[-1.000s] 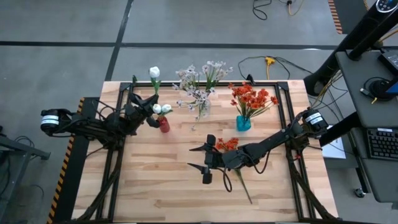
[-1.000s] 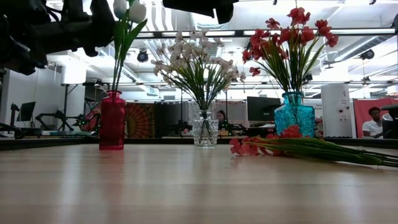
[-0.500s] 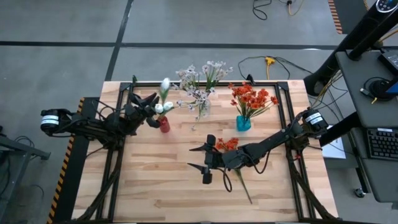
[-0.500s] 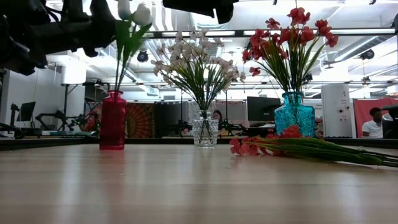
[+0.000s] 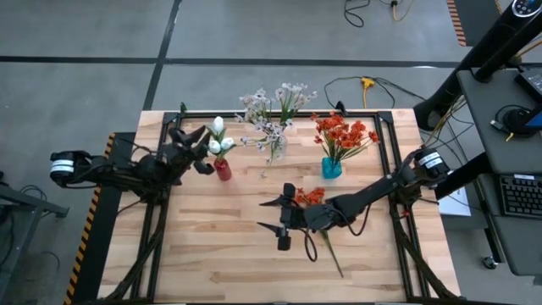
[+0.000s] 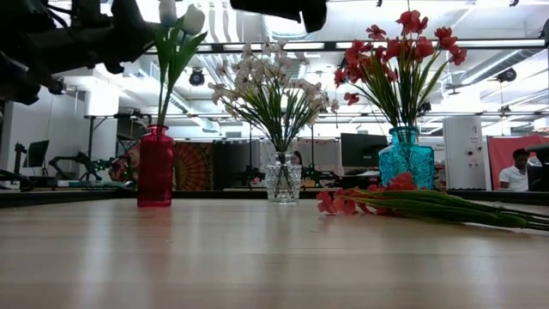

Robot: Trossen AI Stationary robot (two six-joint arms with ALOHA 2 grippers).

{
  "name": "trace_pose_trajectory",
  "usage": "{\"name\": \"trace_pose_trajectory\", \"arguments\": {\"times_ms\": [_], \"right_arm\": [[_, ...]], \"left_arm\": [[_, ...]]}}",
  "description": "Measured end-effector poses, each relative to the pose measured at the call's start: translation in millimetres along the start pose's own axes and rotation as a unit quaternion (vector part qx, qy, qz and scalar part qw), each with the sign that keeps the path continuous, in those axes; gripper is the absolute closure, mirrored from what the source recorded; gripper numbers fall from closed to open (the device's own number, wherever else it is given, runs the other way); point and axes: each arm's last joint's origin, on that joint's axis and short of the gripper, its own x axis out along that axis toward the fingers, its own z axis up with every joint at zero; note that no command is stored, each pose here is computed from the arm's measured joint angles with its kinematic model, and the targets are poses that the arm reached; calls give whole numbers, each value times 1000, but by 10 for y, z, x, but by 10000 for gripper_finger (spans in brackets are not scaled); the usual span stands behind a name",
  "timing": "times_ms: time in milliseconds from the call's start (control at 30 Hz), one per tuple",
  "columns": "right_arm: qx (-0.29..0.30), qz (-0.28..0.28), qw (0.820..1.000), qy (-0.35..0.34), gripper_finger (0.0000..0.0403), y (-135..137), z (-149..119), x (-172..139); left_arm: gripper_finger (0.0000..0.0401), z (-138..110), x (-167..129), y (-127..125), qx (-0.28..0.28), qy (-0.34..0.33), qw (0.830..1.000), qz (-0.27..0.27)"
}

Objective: Sort flowers into vase by color
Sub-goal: Put the white flower into the red vase, then put the orange flowers into the blue vase

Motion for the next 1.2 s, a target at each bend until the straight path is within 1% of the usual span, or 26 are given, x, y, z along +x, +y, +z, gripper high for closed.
{"name": "trace_pose_trajectory", "arguments": {"times_ms": [200, 300, 433, 567, 667, 700, 767, 867, 933, 1033, 1133, 1200], "right_arm": [[22, 10, 1000, 19, 158, 8, 89, -136], [32, 18, 998, 45, 158, 27, 119, -245], [72, 23, 991, 107, 158, 55, 142, -399], [104, 13, 975, 198, 158, 97, 195, -534], [140, 3, 952, 272, 158, 114, 249, -632], [154, -2, 942, 299, 158, 117, 256, -671], [181, -17, 920, 348, 158, 121, 244, -733], [198, -45, 892, 404, 158, 131, 190, -858], [212, -68, 877, 426, 158, 138, 162, -943], [235, -101, 845, 470, 158, 146, 102, -1082], [259, -121, 813, 506, 158, 169, 30, -1169], [274, -132, 800, 517, 154, 182, -29, -1194]], "left_arm": [[296, 37, -118, 73, 0, -13, 1000, 4], [296, 54, -155, 89, -9, -19, 1000, 3], [296, 95, -173, 72, -8, -24, 1000, -7], [296, 159, -165, 18, -15, -30, 999, -23], [296, 187, -117, -87, -9, -9, 999, -52], [296, 203, -87, -132, -2, 2, 998, -62], [296, 254, -15, -221, 17, 27, 997, -64], [296, 356, 65, -345, 74, 83, 993, -33], [296, 460, 95, -429, 105, 117, 988, -13], [296, 633, 79, -554, 147, 156, 977, -4], [296, 848, 48, -646, 158, 184, 970, 10], [296, 991, 26, -688, 160, 208, 965, 24]]}}
